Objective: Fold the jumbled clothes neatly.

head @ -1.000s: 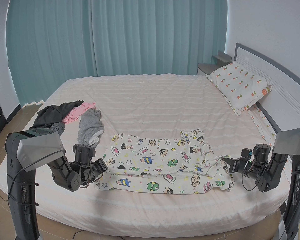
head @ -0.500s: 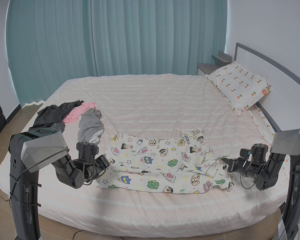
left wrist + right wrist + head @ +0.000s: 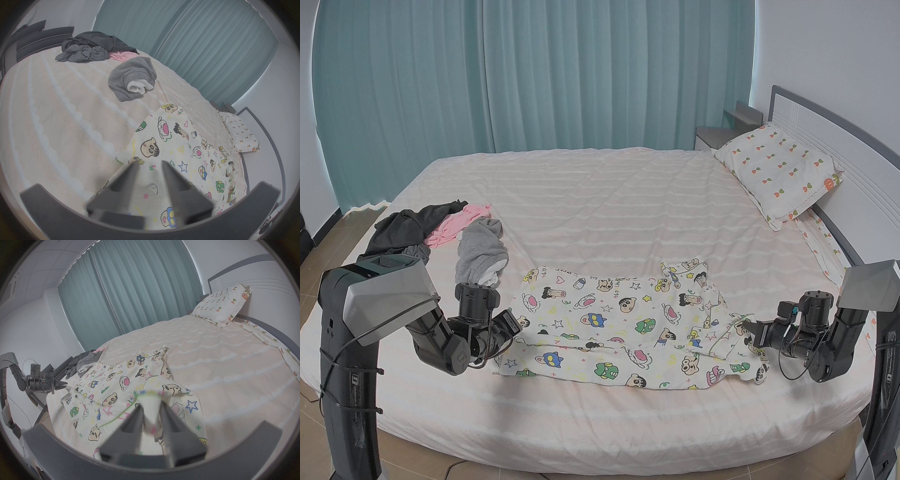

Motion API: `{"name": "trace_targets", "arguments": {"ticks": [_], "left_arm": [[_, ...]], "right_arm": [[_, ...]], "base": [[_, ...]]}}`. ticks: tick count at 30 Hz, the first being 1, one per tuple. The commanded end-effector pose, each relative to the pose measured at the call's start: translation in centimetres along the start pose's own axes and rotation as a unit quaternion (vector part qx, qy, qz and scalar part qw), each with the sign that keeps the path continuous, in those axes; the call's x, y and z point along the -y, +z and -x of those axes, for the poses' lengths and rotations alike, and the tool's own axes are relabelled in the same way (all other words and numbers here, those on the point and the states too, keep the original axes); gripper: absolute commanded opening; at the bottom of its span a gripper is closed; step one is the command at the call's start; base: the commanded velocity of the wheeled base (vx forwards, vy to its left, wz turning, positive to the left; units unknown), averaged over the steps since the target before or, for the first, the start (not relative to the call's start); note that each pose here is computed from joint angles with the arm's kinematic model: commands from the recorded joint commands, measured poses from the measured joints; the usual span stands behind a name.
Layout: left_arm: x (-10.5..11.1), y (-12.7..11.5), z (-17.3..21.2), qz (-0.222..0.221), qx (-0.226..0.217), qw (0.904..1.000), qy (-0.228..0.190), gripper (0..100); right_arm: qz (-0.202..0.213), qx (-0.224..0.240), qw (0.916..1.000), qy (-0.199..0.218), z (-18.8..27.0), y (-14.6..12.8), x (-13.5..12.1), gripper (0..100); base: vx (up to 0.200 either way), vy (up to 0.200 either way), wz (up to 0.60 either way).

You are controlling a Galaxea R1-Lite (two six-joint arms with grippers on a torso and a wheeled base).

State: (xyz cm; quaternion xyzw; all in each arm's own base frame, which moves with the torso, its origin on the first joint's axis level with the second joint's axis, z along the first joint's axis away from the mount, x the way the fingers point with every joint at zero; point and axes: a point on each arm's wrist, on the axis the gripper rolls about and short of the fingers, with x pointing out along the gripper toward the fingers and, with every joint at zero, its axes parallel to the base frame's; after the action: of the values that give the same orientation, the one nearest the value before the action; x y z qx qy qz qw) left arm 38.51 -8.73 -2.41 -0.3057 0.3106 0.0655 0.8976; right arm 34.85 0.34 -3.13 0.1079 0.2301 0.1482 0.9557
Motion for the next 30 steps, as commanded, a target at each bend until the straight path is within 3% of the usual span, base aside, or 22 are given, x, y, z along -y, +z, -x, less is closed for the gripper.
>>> {"name": "trace_targets", "arguments": {"ticks": [1, 6, 9, 14, 16, 17, 18, 19, 21, 25, 27, 30], "left_arm": [[0.0, 0.2, 0.2, 0.004, 0.003, 1.0000, 0.001, 100], [0.0, 2.0, 1.4, 0.031, 0.026, 0.9992, -0.001, 100], [-0.2, 3.5, 3.0, 0.059, 0.033, 0.9977, -0.007, 100], [-1.1, 3.6, 6.9, 0.109, -0.034, 0.9925, -0.043, 100], [-1.3, 3.3, 7.8, 0.119, -0.052, 0.9899, -0.056, 100], [-1.7, 2.4, 9.9, 0.134, -0.103, 0.9816, -0.090, 100], [-1.7, 2.4, 10.2, 0.135, -0.108, 0.9802, -0.096, 100], [-2.1, 1.6, 11.6, 0.144, -0.143, 0.9716, -0.122, 100], [-2.7, 0.8, 12.7, 0.157, -0.170, 0.9617, -0.147, 100], [-2.9, 0.2, 13.4, 0.182, -0.169, 0.9508, -0.185, 100], [-3.1, -0.4, 13.1, 0.179, -0.165, 0.9500, -0.196, 100], [-3.5, -1.1, 12.9, 0.174, -0.156, 0.9491, -0.211, 100]], "right_arm": [[-0.001, -0.001, 1.0000, -0.001, 0.0, -0.1, 0.1, 100], [-0.010, 0.014, 0.9994, -0.029, 0.4, 0.4, 1.0, 100], [-0.043, 0.036, 0.9977, -0.037, 1.1, 1.3, 1.0, 100], [-0.123, 0.062, 0.9903, -0.018, 3.4, 3.3, -1.1, 100], [-0.134, 0.061, 0.9891, -0.010, 3.9, 3.5, -1.8, 100], [-0.161, 0.051, 0.9855, 0.013, 4.8, 3.6, -3.9, 100], [-0.166, 0.049, 0.9849, 0.016, 4.9, 3.5, -4.1, 100], [-0.189, 0.030, 0.9810, 0.035, 5.5, 3.1, -5.8, 100], [-0.214, -0.006, 0.9756, 0.049, 5.8, 2.1, -7.6, 100], [-0.264, -0.060, 0.9615, 0.049, 5.4, 0.6, -8.9, 100], [-0.286, -0.074, 0.9546, 0.040, 4.8, 0.0, -8.7, 100], [-0.296, -0.086, 0.9510, 0.029, 3.8, -0.9, -8.1, 100]], "base": [[0.000, 0.000, 0.00], [0.000, 0.000, 0.00], [0.000, 0.000, 0.00], [0.000, 0.000, 0.00], [0.000, 0.000, 0.00], [0.000, 0.000, 0.00], [0.000, 0.000, 0.00], [0.000, 0.000, 0.00], [0.000, 0.000, 0.00], [0.000, 0.000, 0.00], [0.000, 0.000, 0.00], [0.000, 0.000, 0.00]]}}
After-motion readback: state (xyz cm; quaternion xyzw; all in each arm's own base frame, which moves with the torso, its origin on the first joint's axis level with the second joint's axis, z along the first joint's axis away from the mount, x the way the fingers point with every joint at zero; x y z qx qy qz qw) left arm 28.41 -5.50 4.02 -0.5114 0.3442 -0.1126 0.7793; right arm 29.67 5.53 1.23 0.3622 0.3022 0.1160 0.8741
